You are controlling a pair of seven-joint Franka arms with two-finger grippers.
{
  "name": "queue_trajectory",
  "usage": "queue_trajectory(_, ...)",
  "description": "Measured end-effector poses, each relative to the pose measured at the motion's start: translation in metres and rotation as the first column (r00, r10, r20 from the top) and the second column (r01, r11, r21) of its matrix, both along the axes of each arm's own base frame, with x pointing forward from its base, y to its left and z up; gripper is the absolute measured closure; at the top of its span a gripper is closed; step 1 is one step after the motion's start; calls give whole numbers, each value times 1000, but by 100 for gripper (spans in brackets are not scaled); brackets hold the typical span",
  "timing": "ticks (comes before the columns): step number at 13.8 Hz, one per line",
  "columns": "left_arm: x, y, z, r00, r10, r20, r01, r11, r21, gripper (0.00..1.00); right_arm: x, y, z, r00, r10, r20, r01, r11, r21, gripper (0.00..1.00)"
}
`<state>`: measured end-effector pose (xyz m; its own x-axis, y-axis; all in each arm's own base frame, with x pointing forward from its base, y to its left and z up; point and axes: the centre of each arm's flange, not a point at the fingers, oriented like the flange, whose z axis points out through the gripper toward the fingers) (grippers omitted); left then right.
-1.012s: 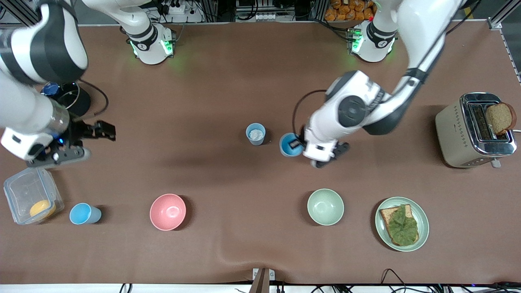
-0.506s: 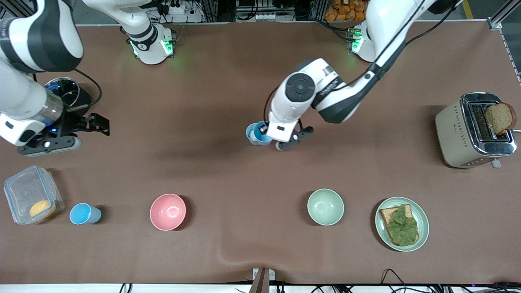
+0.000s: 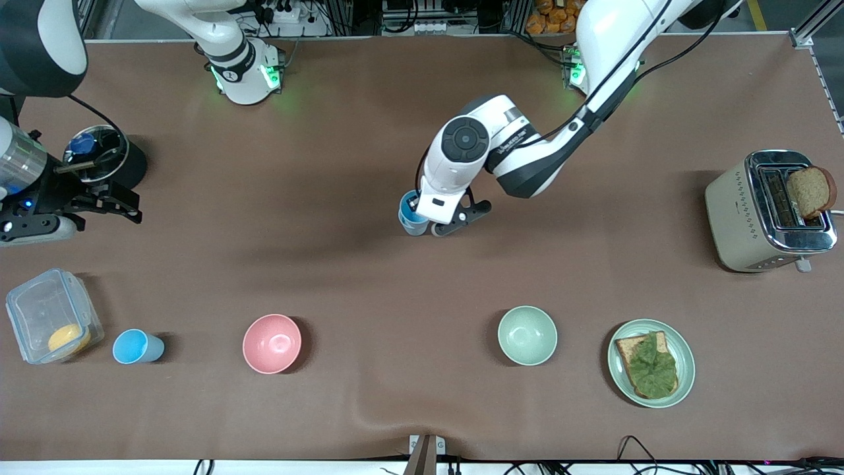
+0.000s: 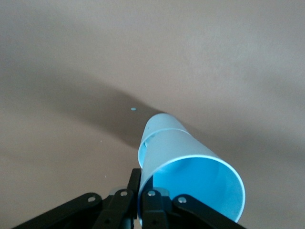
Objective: Stack blue cups with both arms
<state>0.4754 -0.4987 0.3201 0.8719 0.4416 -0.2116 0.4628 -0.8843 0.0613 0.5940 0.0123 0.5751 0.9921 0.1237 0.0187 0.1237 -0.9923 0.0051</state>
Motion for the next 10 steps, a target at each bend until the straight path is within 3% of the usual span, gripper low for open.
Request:
queue_trajectory(4,-4,-4,-14,1000,-16,3,15,1000,20,90,-2,-24,0,999,-39,5,39,999,6,0)
queue_trajectory(10,6,0,-10,1000,-6,25,6,1000,18,29,-15,-28,-2,999,-46,1,46,999,13,0)
